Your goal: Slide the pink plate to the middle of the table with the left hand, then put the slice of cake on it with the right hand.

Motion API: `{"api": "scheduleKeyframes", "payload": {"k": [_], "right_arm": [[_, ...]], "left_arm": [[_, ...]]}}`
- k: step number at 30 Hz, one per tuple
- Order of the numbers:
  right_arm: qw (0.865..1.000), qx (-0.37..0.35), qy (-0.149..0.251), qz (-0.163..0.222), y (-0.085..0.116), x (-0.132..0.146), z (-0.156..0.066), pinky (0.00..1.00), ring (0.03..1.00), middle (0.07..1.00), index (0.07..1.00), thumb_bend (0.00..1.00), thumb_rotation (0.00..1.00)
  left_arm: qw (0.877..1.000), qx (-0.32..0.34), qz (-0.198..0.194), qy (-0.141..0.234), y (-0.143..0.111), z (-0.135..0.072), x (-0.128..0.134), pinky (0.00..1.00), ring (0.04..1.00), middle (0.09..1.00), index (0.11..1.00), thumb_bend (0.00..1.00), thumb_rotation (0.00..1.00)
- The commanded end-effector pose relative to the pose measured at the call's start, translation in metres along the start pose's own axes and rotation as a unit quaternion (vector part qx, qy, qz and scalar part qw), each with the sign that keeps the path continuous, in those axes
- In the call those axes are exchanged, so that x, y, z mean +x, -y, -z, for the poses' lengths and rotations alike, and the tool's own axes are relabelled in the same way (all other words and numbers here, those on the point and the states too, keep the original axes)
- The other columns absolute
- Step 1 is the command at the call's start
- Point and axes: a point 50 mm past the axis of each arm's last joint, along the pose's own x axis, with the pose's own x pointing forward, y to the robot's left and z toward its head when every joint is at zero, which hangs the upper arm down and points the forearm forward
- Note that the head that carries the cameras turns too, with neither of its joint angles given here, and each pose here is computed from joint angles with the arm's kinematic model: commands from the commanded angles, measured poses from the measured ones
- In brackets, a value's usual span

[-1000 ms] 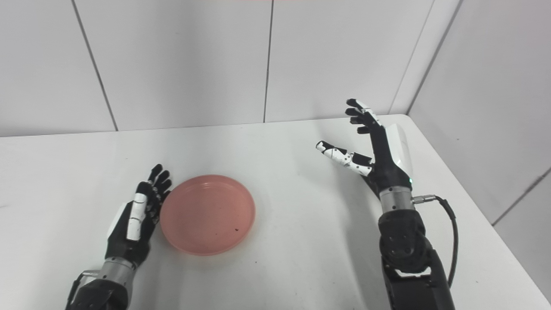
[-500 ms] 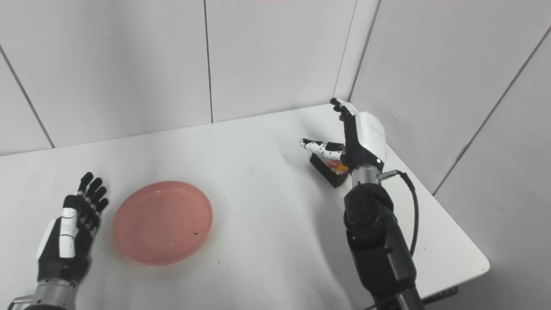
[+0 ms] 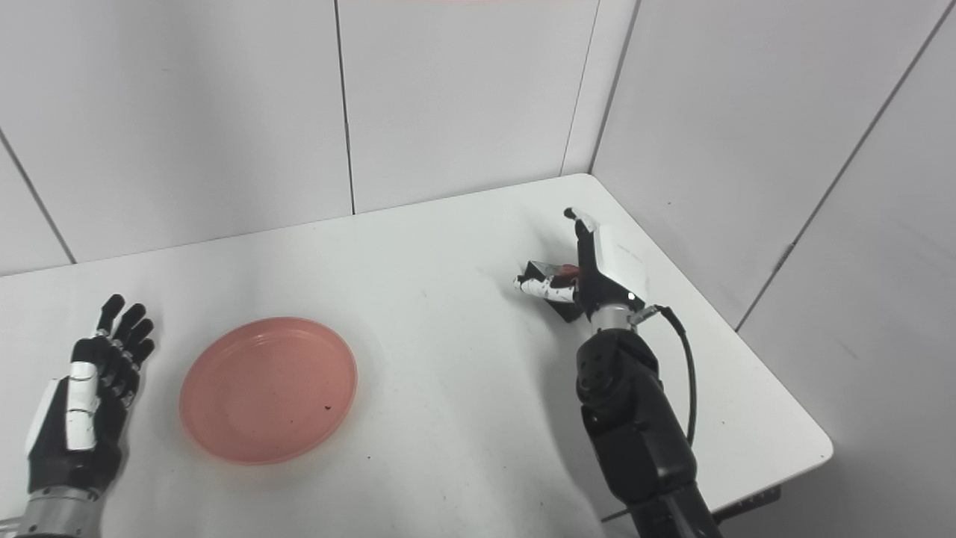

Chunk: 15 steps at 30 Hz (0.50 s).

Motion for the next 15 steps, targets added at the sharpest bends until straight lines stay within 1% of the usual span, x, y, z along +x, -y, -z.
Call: {"api": "scheduleKeyframes", "payload": {"k": [1, 5, 8, 10, 11, 12, 13, 14, 15], "right_arm": [[0.999, -0.004, 0.023, 0.031, 0.014, 0.013, -0.008, 0.80, 0.878, 0.885, 0.847, 0.88, 0.29], [1.000, -0.006, 0.005, 0.004, 0.004, 0.017, -0.003, 0.81, 0.902, 0.903, 0.852, 0.87, 0.26], [1.000, -0.008, 0.003, -0.009, -0.002, 0.020, 0.002, 0.80, 0.899, 0.900, 0.839, 0.86, 0.23], [1.000, -0.017, -0.001, -0.004, -0.006, 0.021, 0.005, 0.79, 0.882, 0.883, 0.820, 0.87, 0.21], [1.000, -0.019, 0.000, 0.000, -0.007, 0.021, 0.006, 0.77, 0.867, 0.869, 0.803, 0.85, 0.17], [1.000, -0.020, 0.000, 0.003, -0.008, 0.021, 0.006, 0.77, 0.865, 0.868, 0.801, 0.85, 0.16], [1.000, -0.017, -0.003, 0.002, -0.008, 0.022, 0.007, 0.76, 0.855, 0.857, 0.794, 0.85, 0.14], [1.000, -0.013, -0.005, 0.002, -0.009, 0.023, 0.008, 0.72, 0.815, 0.827, 0.783, 0.84, 0.12], [1.000, -0.007, -0.007, 0.001, -0.011, 0.023, 0.009, 0.67, 0.755, 0.791, 0.768, 0.83, 0.08]], "left_arm": [[0.999, -0.006, -0.011, -0.034, -0.007, 0.023, -0.027, 1.00, 0.983, 0.977, 0.983, 0.66, 1.00], [0.999, -0.004, -0.010, -0.034, -0.005, 0.022, -0.028, 1.00, 0.982, 0.977, 0.981, 0.66, 1.00], [0.999, -0.003, -0.009, -0.036, -0.005, 0.021, -0.028, 1.00, 0.985, 0.979, 0.982, 0.67, 1.00], [0.999, -0.003, -0.010, -0.034, -0.003, 0.020, -0.027, 0.99, 0.981, 0.975, 0.976, 0.67, 1.00], [0.999, -0.003, -0.008, -0.033, -0.003, 0.020, -0.027, 1.00, 0.985, 0.980, 0.982, 0.66, 1.00], [0.999, -0.003, -0.008, -0.033, -0.003, 0.020, -0.027, 1.00, 0.985, 0.981, 0.983, 0.66, 1.00], [0.999, -0.004, -0.008, -0.033, -0.003, 0.020, -0.027, 1.00, 0.986, 0.981, 0.983, 0.66, 1.00], [0.999, -0.003, -0.008, -0.034, -0.003, 0.020, -0.027, 1.00, 0.986, 0.980, 0.981, 0.67, 1.00], [0.999, -0.003, -0.007, -0.034, -0.003, 0.021, -0.027, 1.00, 0.987, 0.981, 0.982, 0.67, 1.00]]}}
